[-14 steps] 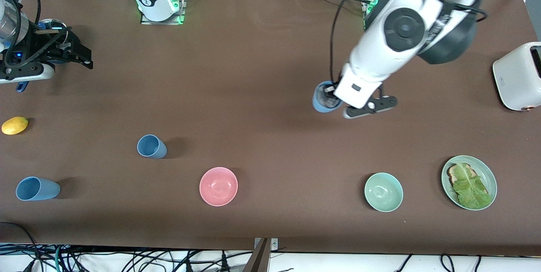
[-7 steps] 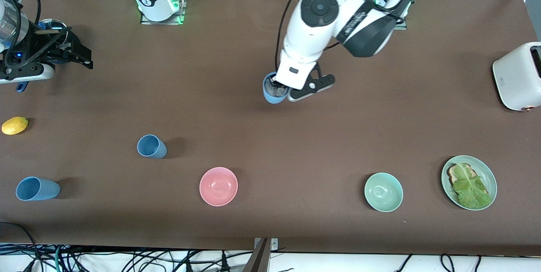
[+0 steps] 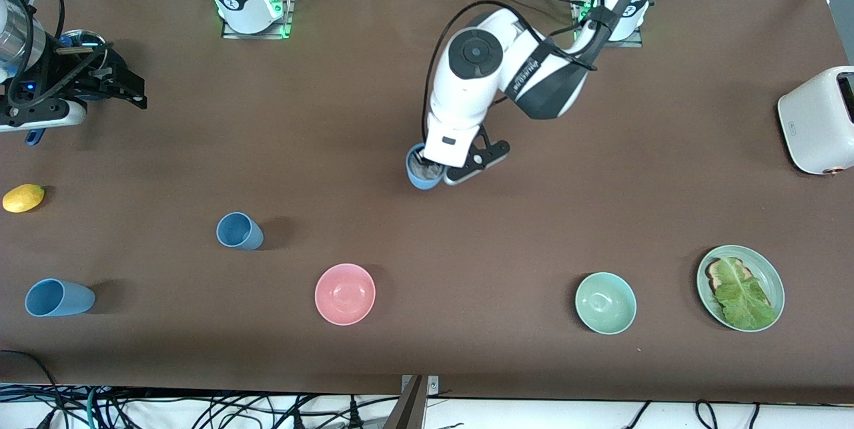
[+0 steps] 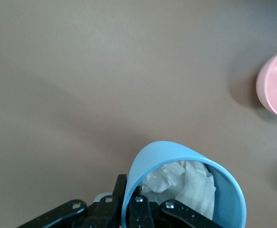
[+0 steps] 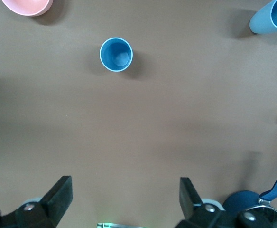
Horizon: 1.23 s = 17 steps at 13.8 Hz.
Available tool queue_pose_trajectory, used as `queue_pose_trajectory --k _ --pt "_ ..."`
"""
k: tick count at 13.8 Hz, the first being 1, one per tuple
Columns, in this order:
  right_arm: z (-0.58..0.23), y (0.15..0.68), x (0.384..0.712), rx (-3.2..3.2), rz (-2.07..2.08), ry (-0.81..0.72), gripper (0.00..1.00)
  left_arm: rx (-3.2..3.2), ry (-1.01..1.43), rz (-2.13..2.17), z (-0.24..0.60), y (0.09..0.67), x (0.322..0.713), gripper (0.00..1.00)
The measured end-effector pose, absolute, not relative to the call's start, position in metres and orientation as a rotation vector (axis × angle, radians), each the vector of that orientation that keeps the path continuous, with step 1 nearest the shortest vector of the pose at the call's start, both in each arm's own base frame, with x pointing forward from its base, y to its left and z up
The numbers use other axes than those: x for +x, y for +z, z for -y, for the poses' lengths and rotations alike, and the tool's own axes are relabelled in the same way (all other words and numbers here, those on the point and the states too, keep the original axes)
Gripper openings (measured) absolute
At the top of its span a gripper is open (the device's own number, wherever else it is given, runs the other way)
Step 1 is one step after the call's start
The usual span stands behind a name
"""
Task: Stack blue cups with both arms
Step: 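Carry the tissue cup with the left gripper toward the table middle, then lower the tissue cup with the left gripper while the right gripper reaches the blue cup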
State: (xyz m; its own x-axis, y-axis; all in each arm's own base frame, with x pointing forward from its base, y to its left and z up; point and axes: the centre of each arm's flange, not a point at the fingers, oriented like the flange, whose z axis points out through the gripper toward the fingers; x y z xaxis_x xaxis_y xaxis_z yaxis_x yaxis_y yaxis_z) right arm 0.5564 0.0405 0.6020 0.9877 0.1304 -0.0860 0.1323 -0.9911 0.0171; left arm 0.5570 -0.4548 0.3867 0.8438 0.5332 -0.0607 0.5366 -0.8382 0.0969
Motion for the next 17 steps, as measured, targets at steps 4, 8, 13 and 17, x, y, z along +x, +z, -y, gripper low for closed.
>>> queue_pose_trajectory --k 4,8,13,17 --pt "-0.04 0.602 0.556 3.109 -0.205 -0.132 1.0 2.897 -0.011 -0.846 0.448 0.358 0.574 0.06" --pt "-0.04 0.602 0.556 3.109 -0.205 -0.132 1.0 2.883 0.01 -0.834 0.456 0.314 0.58 0.06" --pt "-0.04 0.602 0.556 3.109 -0.205 -0.132 1.0 2.873 0.019 -0.826 0.462 0.283 0.58 0.06" --pt "-0.04 0.602 0.556 3.109 -0.205 -0.132 1.0 2.885 0.03 -0.835 0.457 0.265 0.585 0.06"
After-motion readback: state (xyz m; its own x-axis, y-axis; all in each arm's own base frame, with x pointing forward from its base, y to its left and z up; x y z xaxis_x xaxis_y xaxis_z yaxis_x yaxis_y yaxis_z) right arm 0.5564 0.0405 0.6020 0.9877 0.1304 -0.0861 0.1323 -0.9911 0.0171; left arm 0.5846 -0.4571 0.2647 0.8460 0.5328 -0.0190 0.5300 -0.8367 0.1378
